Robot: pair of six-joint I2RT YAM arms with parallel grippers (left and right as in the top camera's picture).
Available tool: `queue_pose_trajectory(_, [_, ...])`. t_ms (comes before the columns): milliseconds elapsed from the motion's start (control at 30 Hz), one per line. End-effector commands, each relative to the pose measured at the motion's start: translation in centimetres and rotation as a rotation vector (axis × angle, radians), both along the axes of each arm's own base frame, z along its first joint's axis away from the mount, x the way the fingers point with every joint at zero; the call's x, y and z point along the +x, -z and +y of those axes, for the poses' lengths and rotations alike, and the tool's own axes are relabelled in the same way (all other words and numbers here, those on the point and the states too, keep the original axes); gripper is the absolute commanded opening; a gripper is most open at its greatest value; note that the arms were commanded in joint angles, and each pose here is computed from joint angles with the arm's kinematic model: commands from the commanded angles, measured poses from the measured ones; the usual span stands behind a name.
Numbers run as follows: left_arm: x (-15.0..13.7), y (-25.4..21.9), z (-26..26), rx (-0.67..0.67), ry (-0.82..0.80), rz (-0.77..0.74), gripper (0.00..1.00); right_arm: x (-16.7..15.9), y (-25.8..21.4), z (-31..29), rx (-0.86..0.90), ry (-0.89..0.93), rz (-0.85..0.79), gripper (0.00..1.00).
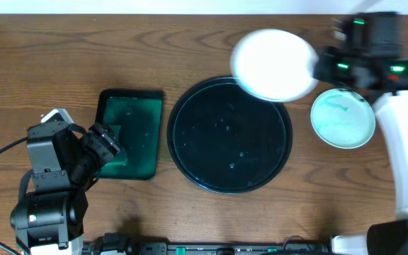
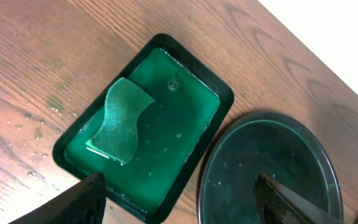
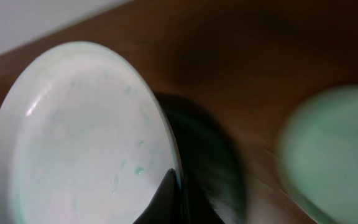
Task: Clean dirty plates on tray and stack at the side
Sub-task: 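Carry the plate right and set it on the plate stack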
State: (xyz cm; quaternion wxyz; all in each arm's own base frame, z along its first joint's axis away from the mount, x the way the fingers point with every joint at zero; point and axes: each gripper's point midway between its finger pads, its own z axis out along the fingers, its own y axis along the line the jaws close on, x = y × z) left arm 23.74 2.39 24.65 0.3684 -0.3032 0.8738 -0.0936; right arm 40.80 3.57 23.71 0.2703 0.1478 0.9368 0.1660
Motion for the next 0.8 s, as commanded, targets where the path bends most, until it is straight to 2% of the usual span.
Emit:
queue_pose_trajectory(0, [0.1,-0.9,0.0,0.004,0.005,-0.023,0.76,-1.9,5.7,-6.4,-0.047,0.181,0.178,0.01])
queue_pose_trajectory(67, [0.1,-0.9,0.0,0.003,0.006,-0.023,0.76,-4.1,9.9,-10.3,-0.020,0.298,0.277,0.01])
queue_pose_trajectory(167, [0.1,-0.9,0.0,0.004,0.005,-0.023,0.76,-6.3,14.2,-13.0,0.068,0.396,0.347,0.01])
queue_pose_trajectory(233, [0.1,-0.9,0.0,0.004,0.005,-0.023,0.76,-6.6,15.9,-13.4,0.156,0.376,0.319,0.01])
queue_pose_trajectory(367, [0.1,-0.9,0.0,0.004,0.005,-0.023,0.76,-7.1,17.6,-15.4,0.157,0.423,0.286,0.01])
queue_pose_trajectory(400, [0.1,-0.9,0.0,0.004,0.005,-0.023,0.76,-7.1,17.7,-15.7,0.146,0.432,0.283,0.07])
queue_pose_trajectory(433, [0.1,-0.9,0.0,0.004,0.006,-0.023,0.76,-6.9,17.6,-16.1,0.138,0.437,0.269,0.44])
queue_pose_trajectory(467, [0.1,-0.9,0.0,0.004,0.005,-0.023,0.76,-6.6,17.1,-16.1,0.139,0.438,0.250,0.51])
queue_pose_trajectory(700, [0.1,-0.9,0.0,0.004,0.006,-0.023,0.76,-4.7,9.5,-13.0,0.162,0.316,0.029,0.48])
queue_pose_trajectory(767, [0.1,-0.9,0.0,0.004,0.006,-0.023,0.76,-4.7,6.7,-11.3,0.127,0.252,-0.049,0.41])
